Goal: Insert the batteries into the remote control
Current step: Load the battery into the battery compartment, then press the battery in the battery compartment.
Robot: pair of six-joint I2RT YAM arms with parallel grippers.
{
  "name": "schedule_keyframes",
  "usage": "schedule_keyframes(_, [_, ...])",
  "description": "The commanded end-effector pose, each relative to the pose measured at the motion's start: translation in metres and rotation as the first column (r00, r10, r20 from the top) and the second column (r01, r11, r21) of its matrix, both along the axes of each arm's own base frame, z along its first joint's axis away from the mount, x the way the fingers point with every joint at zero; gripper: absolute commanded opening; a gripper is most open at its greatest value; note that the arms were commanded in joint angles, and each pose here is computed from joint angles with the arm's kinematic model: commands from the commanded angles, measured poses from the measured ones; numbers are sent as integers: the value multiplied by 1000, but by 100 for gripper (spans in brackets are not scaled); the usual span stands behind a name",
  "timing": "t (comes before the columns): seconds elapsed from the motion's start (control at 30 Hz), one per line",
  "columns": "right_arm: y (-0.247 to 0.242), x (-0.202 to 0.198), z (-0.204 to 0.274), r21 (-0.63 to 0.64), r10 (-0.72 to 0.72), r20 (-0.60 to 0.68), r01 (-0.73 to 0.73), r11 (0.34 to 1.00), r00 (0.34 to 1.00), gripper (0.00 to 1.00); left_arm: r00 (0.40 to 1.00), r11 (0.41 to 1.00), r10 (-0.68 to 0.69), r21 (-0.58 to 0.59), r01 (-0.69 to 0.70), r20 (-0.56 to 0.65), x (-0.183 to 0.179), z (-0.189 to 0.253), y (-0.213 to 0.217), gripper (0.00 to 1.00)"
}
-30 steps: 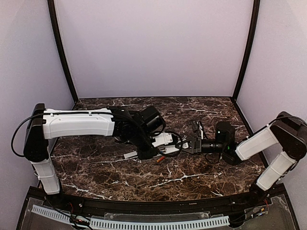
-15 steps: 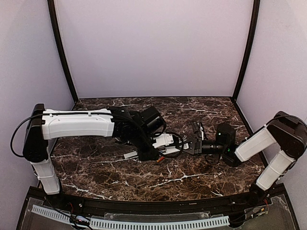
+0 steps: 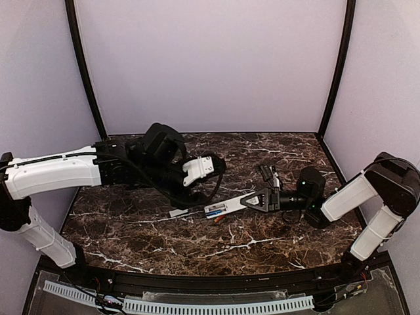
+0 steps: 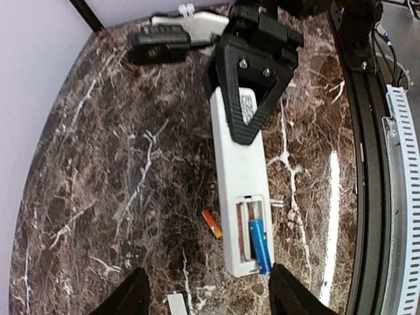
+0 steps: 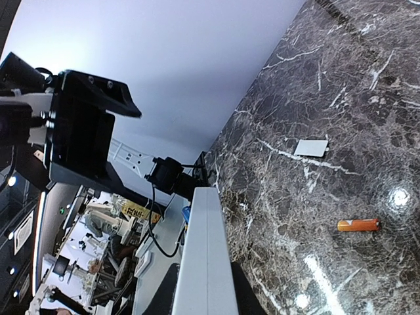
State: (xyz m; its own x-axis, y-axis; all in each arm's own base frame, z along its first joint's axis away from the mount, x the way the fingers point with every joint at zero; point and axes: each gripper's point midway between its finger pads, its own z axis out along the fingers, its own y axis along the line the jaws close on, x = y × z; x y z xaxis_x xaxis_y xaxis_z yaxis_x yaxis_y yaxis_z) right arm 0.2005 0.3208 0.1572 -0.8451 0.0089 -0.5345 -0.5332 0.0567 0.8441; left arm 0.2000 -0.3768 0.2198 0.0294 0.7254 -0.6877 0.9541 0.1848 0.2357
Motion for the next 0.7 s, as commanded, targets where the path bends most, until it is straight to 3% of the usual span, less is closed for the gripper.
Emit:
schedule_keyframes(0.0, [0,-14,19,45,106,33,-107,993,994,0,985,978,-150,-132,159,80,-22,30,4,61])
schedule_keyframes(0.33, [2,-31,31,49,245,8,-245,968,969,0,859,855,-505,-89,511,82,-91,13,35,50])
schedule_keyframes(0.67, [18,-44,30,52,332,-19,-331,942,943,0,774,774,-625,-45,631,102,-118,12,33,41])
